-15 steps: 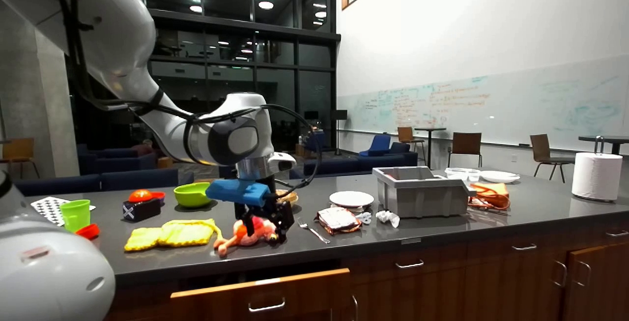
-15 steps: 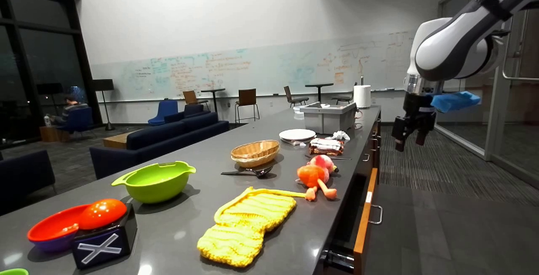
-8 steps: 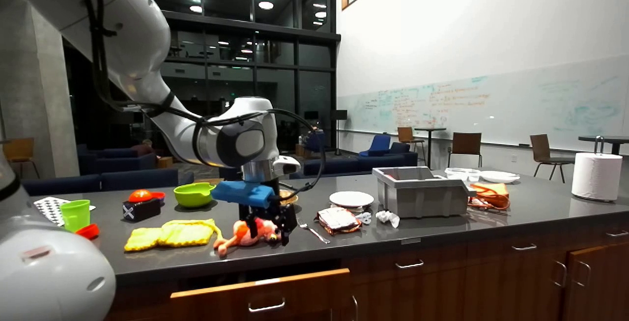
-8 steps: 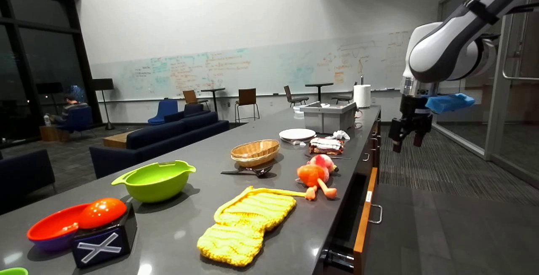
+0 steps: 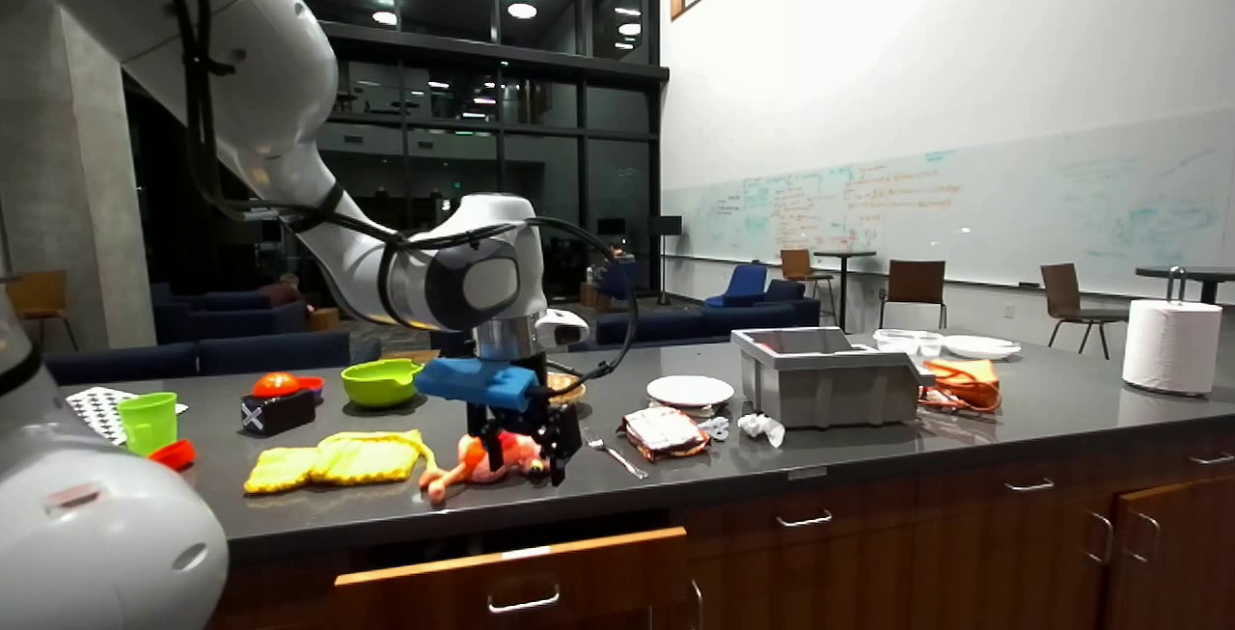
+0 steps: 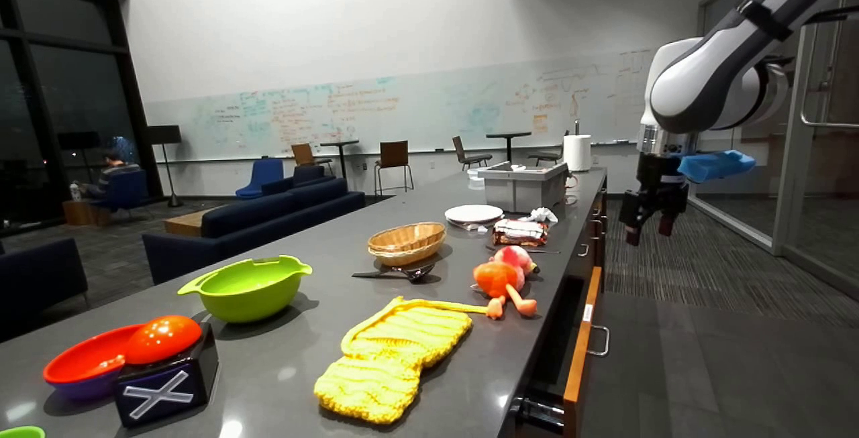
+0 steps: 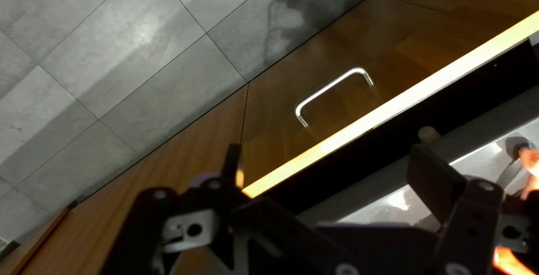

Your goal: Close the open drawer.

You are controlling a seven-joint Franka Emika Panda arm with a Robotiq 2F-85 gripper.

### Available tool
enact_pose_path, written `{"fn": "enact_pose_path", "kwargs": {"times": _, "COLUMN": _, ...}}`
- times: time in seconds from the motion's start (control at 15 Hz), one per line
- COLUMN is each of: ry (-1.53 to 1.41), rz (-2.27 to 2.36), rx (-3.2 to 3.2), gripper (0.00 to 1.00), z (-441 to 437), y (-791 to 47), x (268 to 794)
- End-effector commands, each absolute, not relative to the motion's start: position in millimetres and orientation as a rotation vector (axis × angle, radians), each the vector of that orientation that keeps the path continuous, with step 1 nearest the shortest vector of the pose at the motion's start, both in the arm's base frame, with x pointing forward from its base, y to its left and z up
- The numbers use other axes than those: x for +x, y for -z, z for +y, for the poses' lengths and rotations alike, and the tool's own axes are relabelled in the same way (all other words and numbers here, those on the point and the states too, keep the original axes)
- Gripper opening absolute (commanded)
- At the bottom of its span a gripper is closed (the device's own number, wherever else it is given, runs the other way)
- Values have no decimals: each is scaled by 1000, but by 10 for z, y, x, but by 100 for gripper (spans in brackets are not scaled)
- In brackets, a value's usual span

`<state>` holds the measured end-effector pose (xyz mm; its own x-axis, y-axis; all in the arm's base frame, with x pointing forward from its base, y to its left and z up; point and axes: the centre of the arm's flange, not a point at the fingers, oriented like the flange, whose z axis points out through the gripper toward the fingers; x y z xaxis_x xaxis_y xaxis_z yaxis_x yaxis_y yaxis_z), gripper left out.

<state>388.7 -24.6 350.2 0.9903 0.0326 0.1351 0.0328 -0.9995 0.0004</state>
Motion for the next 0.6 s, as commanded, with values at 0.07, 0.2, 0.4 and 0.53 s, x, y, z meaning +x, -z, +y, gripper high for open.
{"fn": "enact_pose_path", "kwargs": {"times": 0.07, "ry": 158, "rz": -139, "rx": -3056, "gripper": 100, "z": -313, "y": -3237, "x": 3998}}
{"fn": "enact_pose_path", "kwargs": {"times": 0.2, "ry": 137, "rz": -138, "rx": -3005, "gripper": 100, "z": -416, "y": -3036, "x": 4048}}
{"fn": "enact_pose_path", "kwargs": {"times": 0.4, "ry": 118, "rz": -121, "rx": -2934, "gripper": 100, "z": -589, "y": -2720, "x": 4117}}
{"fn": "enact_pose_path", "kwargs": {"times": 0.53, "ry": 106, "rz": -91, "rx": -2882, "gripper": 100, "z": -694, "y": -2523, "x": 4163}}
